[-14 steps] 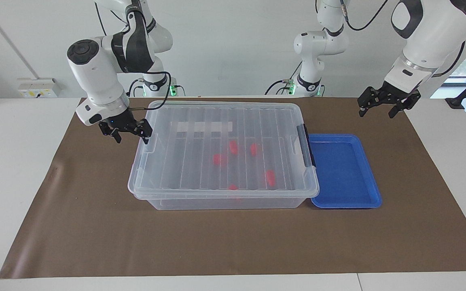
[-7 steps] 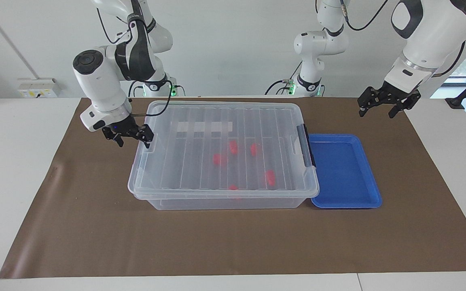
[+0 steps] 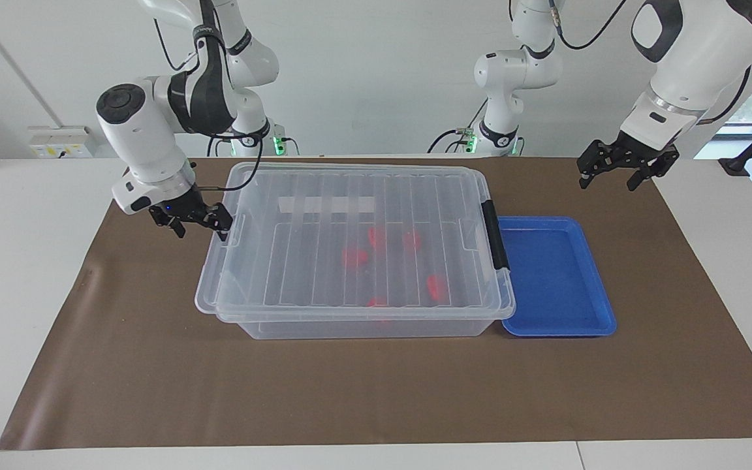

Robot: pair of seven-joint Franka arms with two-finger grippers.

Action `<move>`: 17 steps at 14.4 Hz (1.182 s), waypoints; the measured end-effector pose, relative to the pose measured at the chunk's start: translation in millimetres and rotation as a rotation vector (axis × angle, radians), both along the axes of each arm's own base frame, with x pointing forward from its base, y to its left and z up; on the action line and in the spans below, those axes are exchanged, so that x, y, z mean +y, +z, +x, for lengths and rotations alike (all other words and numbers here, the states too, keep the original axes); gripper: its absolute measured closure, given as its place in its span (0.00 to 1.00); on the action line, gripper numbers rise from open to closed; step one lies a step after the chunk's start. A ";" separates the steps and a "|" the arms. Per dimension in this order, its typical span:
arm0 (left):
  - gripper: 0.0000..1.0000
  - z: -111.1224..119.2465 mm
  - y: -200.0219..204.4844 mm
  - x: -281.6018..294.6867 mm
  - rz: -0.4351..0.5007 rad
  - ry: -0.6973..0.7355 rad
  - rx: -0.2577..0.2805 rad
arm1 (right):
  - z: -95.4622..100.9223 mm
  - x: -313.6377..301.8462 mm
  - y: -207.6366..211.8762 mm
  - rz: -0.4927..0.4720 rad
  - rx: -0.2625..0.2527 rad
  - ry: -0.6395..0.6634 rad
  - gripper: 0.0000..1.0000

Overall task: Place red block in blue tray from box
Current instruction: 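Grasp the clear lid edge with the right gripper and slide it open, then push the lid farther open with the right gripper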

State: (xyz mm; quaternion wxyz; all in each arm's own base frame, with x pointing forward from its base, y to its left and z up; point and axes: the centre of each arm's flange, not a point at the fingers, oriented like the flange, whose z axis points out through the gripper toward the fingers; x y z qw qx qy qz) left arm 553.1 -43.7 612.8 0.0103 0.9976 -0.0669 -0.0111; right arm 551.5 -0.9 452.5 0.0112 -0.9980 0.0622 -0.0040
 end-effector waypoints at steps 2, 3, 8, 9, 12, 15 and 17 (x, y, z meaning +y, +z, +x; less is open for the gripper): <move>0.00 0.0 0.0 0.0 0.000 0.000 0.000 | -0.3 -17.7 -0.7 -0.001 -0.003 0.010 0.00; 0.00 0.0 0.0 0.0 0.000 0.000 0.000 | -0.5 -25.2 -0.7 -0.001 -0.005 0.019 0.00; 0.00 0.0 0.0 0.0 0.000 0.000 0.000 | -3.0 -58.7 -1.0 -0.003 -0.009 0.061 0.00; 0.00 0.0 0.0 0.0 0.000 0.000 0.000 | -4.0 -68.4 -0.9 -0.003 -0.010 0.074 0.00; 0.00 0.0 0.0 0.0 0.000 0.000 0.000 | -8.3 -98.8 -0.4 -0.006 -0.015 0.101 0.00; 0.00 0.0 0.0 0.0 0.000 0.000 0.000 | -11.3 -114.4 -0.3 -0.008 -0.017 0.119 0.00; 0.00 0.0 0.0 0.0 0.000 0.000 0.000 | -13.6 -124.7 -0.2 -0.009 -0.018 0.136 0.00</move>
